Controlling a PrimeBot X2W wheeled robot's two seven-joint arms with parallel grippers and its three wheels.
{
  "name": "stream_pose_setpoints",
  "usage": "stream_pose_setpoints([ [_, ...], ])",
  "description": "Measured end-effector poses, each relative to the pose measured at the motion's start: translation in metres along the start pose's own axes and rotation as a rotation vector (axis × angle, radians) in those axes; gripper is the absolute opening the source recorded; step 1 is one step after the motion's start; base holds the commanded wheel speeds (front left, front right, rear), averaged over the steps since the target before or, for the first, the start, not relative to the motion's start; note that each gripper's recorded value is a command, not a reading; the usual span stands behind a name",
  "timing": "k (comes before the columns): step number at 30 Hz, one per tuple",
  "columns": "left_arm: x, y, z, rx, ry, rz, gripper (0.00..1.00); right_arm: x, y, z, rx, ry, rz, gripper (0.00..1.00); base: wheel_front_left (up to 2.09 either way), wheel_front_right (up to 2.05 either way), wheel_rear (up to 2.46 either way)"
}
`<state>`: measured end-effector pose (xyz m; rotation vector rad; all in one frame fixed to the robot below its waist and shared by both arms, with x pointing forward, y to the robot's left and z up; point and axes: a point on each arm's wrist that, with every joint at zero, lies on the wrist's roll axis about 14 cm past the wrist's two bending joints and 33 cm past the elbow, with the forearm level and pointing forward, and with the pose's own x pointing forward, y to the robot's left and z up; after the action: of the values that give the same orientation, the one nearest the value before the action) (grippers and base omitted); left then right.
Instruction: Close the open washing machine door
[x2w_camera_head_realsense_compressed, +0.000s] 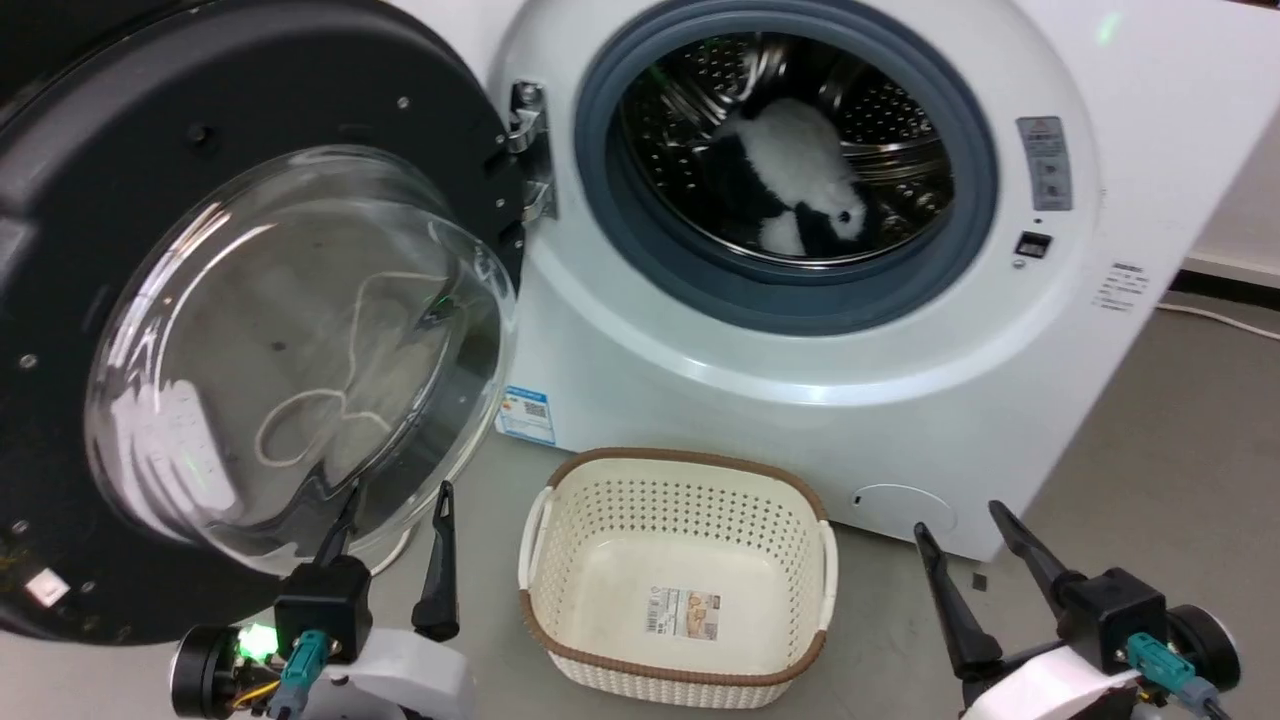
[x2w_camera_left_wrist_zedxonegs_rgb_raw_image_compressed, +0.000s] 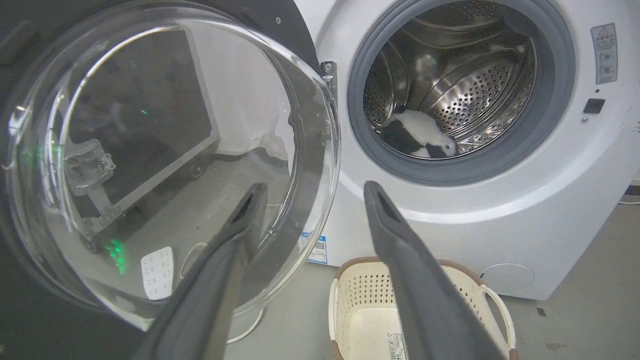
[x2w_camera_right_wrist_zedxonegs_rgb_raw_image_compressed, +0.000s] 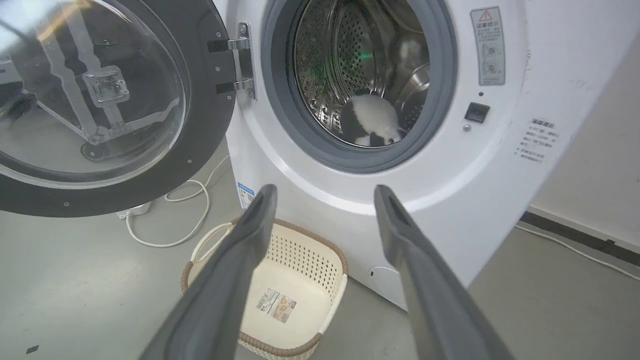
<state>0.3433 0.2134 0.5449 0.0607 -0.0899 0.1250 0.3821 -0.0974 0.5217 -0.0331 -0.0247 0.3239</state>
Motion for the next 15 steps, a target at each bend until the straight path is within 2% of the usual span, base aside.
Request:
stream_pose_setpoints([
  [15, -0.016, 0.019, 0.002, 0.008, -0.019, 0.081, 1.00, 0.020, 0.039, 0.001, 0.008, -0.020, 0.141, 1.00, -0.06, -0.06, -0.06],
])
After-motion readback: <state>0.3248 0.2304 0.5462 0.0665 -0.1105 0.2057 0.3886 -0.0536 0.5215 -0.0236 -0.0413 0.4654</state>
